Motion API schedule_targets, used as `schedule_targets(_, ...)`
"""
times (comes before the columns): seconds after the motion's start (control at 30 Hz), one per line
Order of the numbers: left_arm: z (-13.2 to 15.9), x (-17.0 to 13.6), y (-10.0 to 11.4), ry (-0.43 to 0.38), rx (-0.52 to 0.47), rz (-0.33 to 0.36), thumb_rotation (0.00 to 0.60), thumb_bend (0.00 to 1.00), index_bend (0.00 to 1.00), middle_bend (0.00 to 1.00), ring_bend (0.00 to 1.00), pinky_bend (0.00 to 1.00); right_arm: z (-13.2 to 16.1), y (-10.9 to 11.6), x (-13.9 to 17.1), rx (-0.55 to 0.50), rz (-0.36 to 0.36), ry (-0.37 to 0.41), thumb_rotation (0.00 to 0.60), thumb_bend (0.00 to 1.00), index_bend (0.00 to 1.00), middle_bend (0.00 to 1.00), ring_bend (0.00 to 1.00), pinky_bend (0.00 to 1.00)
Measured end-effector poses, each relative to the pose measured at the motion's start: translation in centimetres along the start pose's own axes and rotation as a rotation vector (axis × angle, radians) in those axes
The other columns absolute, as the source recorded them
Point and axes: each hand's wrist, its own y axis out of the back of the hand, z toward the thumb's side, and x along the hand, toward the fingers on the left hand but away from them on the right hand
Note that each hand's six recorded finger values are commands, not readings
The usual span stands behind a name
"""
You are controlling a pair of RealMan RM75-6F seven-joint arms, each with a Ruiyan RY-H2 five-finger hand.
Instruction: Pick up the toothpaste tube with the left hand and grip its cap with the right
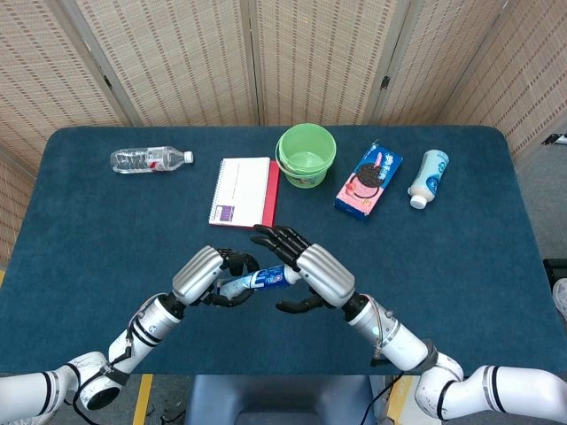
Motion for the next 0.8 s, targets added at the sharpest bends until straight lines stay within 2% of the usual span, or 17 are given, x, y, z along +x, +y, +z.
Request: schedule_targets(0.8,-0.55,-0.08,0.50,0.016,0.024,0.001,0.600,0.56,0.71,0.80,0.69,0.60,-0.08,-0.85,-0.36,0.031,0.032,-0.006,0.000,0.00,0.00,0.00,0.00,0.00)
